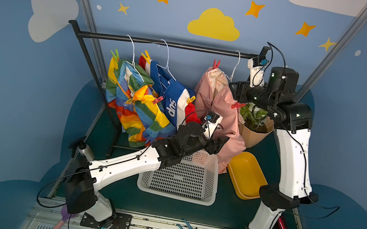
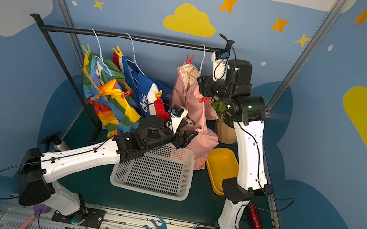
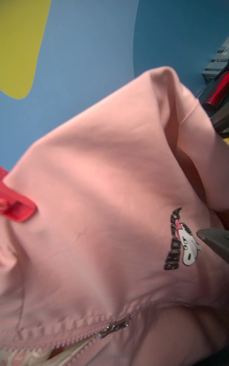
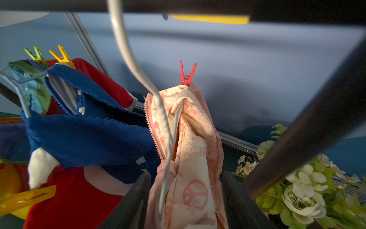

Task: Remove the clothespins securing jackets to the hanger
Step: Adjust the clothesline at the center of the board, then pick up the hanger from the clothesline.

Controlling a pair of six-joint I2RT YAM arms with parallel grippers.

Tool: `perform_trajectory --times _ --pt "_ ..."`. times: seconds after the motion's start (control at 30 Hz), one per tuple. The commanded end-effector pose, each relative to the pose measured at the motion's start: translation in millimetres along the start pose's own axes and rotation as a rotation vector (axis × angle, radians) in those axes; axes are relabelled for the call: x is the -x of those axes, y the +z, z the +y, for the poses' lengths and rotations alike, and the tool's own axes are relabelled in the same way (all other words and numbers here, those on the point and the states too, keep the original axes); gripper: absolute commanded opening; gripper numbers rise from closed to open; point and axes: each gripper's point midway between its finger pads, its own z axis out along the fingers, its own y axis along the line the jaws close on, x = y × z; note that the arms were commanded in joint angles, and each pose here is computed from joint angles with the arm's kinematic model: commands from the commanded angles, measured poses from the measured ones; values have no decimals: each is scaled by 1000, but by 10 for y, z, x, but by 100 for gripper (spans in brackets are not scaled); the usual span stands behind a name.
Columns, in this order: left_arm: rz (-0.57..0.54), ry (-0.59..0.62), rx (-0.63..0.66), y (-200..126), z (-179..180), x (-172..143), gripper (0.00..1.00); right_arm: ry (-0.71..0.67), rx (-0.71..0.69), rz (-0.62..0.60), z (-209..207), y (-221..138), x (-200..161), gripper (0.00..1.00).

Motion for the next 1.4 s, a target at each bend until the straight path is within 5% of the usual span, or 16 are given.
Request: perform_trajectory --times 0.0,0.33,0.73,0.9,1.37 --pt "-20 15 24 -120 54 68 73 -9 9 -35 34 -1 94 60" --pt "27 18 91 -393 178 -155 76 -14 15 -97 57 129 228 50" --pt "24 13 260 -937 521 -219 77 -21 50 -97 84 212 224 22" --pt "2 -24 395 -1297 786 -256 77 -25 54 -123 99 128 299 1" --pt "63 -155 786 -2329 1585 -907 78 -60 76 -304 303 -474 771 0"
